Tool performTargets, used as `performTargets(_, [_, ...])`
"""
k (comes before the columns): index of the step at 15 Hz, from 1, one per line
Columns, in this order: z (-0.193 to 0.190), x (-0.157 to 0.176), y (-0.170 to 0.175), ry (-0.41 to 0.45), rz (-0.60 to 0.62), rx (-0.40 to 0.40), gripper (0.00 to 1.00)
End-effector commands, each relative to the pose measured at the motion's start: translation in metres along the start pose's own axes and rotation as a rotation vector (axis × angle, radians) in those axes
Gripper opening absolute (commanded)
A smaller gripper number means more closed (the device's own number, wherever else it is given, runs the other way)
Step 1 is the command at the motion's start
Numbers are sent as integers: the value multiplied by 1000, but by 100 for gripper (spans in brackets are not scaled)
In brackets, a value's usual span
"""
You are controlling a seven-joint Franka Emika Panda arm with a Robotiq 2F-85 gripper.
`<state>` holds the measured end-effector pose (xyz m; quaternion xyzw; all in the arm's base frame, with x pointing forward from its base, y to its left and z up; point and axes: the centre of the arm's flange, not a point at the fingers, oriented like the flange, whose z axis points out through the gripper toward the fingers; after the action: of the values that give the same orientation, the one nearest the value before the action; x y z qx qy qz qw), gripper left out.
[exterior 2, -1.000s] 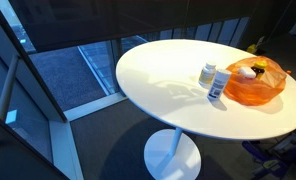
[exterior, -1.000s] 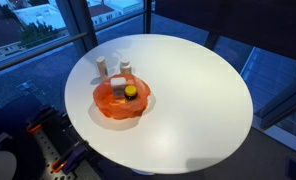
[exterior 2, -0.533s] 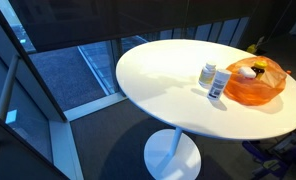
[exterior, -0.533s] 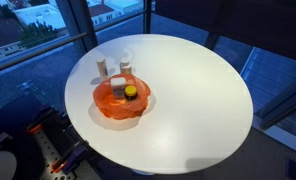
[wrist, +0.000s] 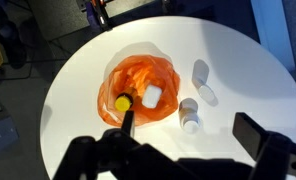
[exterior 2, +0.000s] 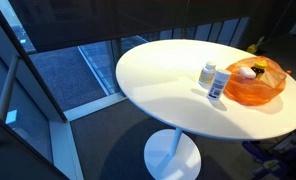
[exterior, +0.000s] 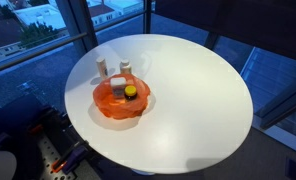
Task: Put the brown bottle on the table
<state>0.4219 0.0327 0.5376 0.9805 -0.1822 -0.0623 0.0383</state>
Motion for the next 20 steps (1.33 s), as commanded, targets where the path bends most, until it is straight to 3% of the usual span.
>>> performTargets(1, [16,31,20,26,53,25,100])
performTargets(6, [48,68,46,58,138,65,100])
performTargets(11, [86,90,70,28,202,72,100])
performTargets(20, [108,95,76,-29,210,68,100])
